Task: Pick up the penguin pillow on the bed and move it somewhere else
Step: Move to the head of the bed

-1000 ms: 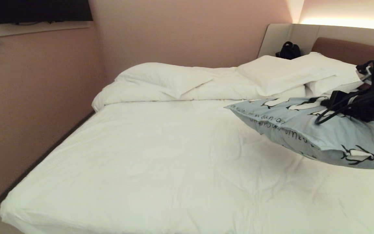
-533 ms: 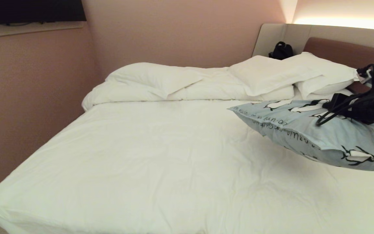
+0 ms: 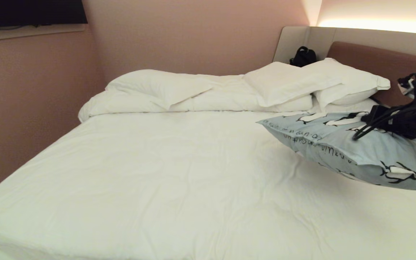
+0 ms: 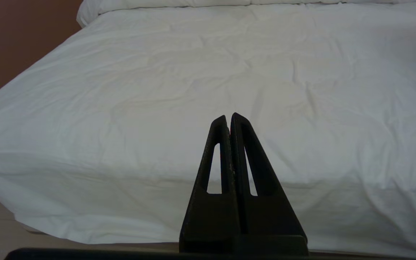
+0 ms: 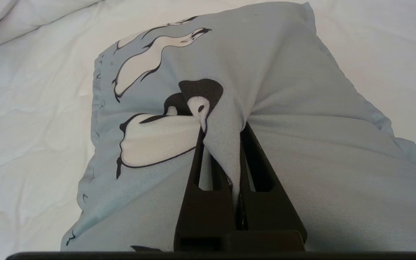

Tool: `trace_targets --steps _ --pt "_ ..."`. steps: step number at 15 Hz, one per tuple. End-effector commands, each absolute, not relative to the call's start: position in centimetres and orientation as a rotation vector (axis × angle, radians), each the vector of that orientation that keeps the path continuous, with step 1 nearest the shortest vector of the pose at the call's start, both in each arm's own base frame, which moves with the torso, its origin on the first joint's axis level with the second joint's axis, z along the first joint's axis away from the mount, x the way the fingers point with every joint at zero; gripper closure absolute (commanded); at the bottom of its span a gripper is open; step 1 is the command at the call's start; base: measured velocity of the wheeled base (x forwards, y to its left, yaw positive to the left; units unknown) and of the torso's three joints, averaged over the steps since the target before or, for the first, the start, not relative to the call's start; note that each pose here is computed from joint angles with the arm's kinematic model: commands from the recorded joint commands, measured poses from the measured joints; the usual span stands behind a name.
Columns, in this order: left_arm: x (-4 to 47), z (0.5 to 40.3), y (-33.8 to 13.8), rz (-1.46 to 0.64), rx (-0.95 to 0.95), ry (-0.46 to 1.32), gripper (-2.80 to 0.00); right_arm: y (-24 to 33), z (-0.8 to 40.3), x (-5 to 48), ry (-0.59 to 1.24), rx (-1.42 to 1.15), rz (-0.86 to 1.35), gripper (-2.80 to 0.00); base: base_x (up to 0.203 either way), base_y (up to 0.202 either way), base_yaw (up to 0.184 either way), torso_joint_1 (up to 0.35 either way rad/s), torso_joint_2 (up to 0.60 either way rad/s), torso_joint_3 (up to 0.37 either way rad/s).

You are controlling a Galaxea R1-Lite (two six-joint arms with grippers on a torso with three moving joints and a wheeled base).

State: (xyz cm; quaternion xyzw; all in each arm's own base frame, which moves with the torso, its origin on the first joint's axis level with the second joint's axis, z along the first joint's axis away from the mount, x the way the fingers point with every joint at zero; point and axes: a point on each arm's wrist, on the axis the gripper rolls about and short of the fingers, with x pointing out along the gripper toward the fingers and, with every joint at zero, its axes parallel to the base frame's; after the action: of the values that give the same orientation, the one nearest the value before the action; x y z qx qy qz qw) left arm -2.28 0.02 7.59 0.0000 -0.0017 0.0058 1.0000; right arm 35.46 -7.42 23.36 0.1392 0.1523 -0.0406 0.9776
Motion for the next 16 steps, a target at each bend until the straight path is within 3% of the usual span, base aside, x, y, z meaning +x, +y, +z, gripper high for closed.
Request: trace_targets --steps 1,16 --pt "-2.3 7.6 0.0 0.012 -0.002 -0.005 0.00 -7.8 23.2 35.7 0.306 0.283 -0.088 0.00 0.000 -0.195 0.002 -0.001 0.00 0.004" --pt "-2.3 7.6 0.0 0.012 -0.001 -0.005 0.00 -11.5 24.2 36.6 0.231 0.290 -0.171 0.00 0.000 -0.191 0.000 0.003 0.00 0.004"
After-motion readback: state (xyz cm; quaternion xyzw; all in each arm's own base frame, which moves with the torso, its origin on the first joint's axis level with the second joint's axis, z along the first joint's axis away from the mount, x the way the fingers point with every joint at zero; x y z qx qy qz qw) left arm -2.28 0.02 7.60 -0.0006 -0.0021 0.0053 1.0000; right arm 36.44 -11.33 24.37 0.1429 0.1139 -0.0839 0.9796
